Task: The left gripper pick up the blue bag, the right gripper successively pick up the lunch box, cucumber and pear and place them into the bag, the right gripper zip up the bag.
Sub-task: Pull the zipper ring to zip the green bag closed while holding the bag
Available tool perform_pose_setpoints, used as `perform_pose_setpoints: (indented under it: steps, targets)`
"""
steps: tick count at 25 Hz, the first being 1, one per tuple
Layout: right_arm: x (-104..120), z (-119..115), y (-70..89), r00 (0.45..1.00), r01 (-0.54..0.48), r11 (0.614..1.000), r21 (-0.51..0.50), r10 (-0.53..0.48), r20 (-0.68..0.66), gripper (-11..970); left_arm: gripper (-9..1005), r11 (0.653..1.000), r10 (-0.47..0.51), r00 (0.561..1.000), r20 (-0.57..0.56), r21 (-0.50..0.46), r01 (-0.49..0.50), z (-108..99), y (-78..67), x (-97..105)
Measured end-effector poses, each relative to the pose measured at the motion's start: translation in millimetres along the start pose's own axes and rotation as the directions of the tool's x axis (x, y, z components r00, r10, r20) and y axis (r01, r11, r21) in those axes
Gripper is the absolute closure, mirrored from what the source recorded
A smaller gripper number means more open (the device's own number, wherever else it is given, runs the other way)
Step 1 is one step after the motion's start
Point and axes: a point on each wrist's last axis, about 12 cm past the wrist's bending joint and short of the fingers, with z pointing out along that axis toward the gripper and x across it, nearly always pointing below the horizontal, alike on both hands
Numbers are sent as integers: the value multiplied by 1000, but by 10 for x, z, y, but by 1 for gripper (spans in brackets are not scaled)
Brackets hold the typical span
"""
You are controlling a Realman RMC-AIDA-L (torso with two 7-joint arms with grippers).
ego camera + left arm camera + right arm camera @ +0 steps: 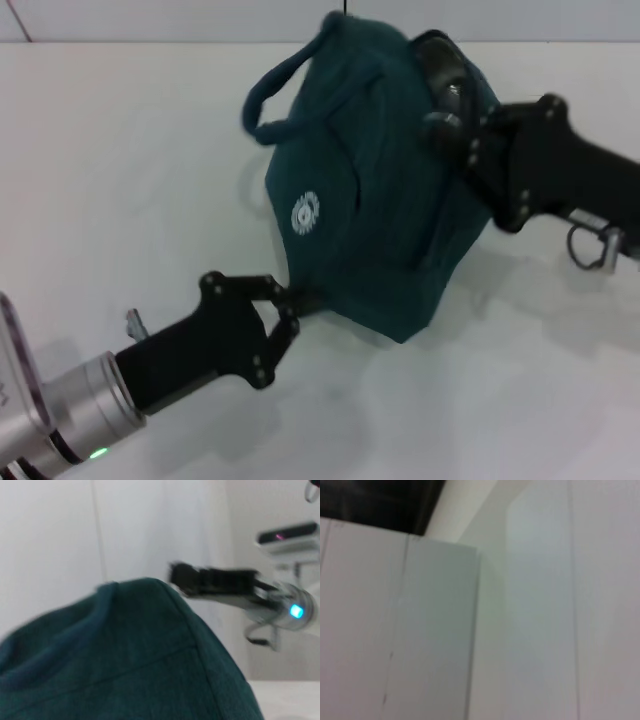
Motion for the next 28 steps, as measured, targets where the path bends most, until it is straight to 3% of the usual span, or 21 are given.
perform_pose_setpoints:
  steps: [5, 11, 16, 21, 24, 28]
  targets:
    - [32, 69, 62, 999, 37, 999, -5, -37, 13, 942, 900, 999, -11, 999, 43, -39, 12, -20, -5, -34]
    - [76, 97, 109, 999, 48, 999, -3, -48, -1, 942, 782, 999, -14, 998, 66, -43, 17, -34, -13, -57]
    - [77, 101, 122, 999, 54, 998, -10, -54, 1, 941, 683, 992, -125, 984, 123, 7, 126, 24, 34, -147]
    - [80, 122, 134, 998, 65, 998, -23, -65, -2, 941, 452, 977, -212, 972, 104, 46, 208, 197, 141, -173]
    - [82, 131, 134, 998, 69, 997, -26, -69, -3, 941, 210, 975, -220, 970, 99, 45, 216, 237, 148, -168]
    - [91, 120, 135, 997, 74, 997, -19, -75, -8, 942, 207, 974, -228, 967, 112, 33, 225, 261, 174, -182]
